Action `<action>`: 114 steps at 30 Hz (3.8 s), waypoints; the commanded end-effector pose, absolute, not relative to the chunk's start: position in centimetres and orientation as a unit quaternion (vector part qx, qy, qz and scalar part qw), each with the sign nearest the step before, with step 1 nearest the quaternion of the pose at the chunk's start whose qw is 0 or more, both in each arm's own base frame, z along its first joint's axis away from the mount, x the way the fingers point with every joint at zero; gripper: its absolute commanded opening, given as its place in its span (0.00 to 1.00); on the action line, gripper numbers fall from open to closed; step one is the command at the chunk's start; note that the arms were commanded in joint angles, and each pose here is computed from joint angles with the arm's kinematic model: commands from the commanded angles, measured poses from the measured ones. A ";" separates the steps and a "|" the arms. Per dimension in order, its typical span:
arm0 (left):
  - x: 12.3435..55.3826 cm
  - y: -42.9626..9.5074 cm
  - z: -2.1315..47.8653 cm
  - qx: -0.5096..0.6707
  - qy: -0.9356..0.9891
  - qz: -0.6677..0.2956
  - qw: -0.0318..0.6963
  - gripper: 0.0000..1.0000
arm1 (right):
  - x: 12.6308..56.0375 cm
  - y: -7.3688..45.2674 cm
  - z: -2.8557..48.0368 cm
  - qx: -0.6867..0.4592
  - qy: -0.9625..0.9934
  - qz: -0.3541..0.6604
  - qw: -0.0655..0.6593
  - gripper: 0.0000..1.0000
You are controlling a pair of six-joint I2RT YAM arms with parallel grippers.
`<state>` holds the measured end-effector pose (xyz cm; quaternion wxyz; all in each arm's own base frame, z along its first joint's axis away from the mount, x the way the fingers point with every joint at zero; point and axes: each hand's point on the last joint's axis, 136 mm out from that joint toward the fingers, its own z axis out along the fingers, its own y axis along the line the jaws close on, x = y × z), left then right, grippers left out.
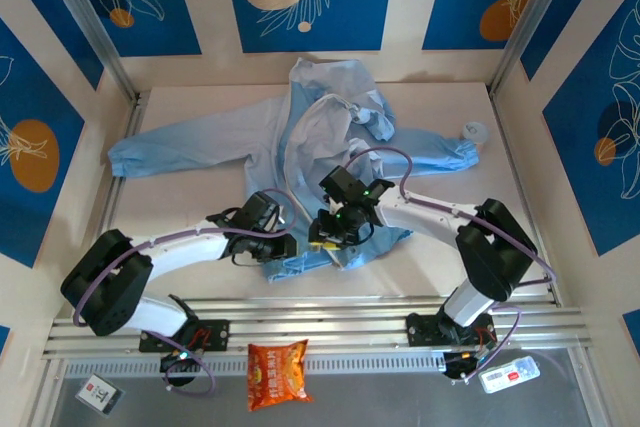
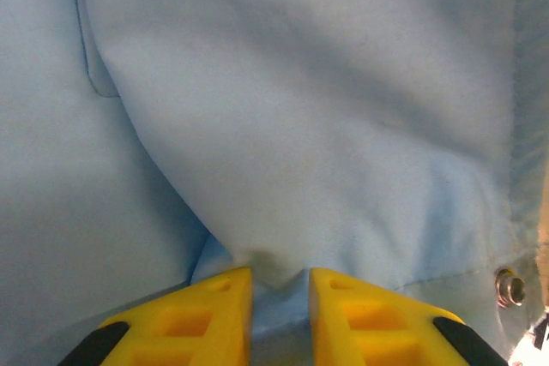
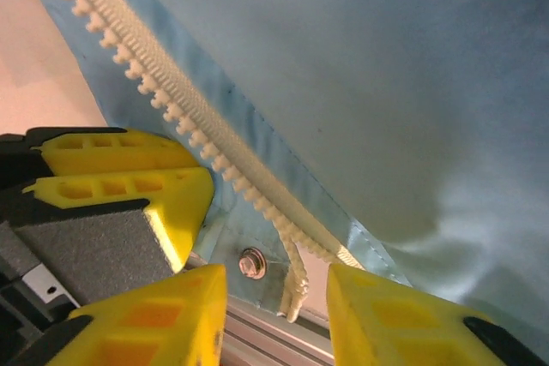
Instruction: Zip up the jacket
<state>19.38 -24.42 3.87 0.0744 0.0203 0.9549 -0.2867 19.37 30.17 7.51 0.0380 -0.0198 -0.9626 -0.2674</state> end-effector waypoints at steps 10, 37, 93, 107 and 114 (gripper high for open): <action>19.0 -23.7 4.1 0.025 0.960 -0.271 0.071 0.24 | 21.0 32.6 8.1 -0.003 -0.953 -0.298 0.057 0.55; 17.9 -22.7 3.2 0.012 0.961 -0.269 0.063 0.24 | 18.6 31.8 7.1 -0.035 -0.954 -0.292 0.049 0.46; 20.8 -20.0 13.9 -0.058 0.885 -0.428 0.177 0.65 | 22.4 36.7 13.3 0.071 -0.908 -0.414 -0.008 0.00; 21.1 -20.8 11.8 -0.156 0.826 -0.523 0.138 0.49 | 22.6 36.7 9.8 0.037 -0.899 -0.437 -0.001 0.01; 20.5 -21.1 11.2 -0.160 0.812 -0.547 0.127 0.42 | 21.9 35.9 8.7 0.029 -0.900 -0.434 0.009 0.00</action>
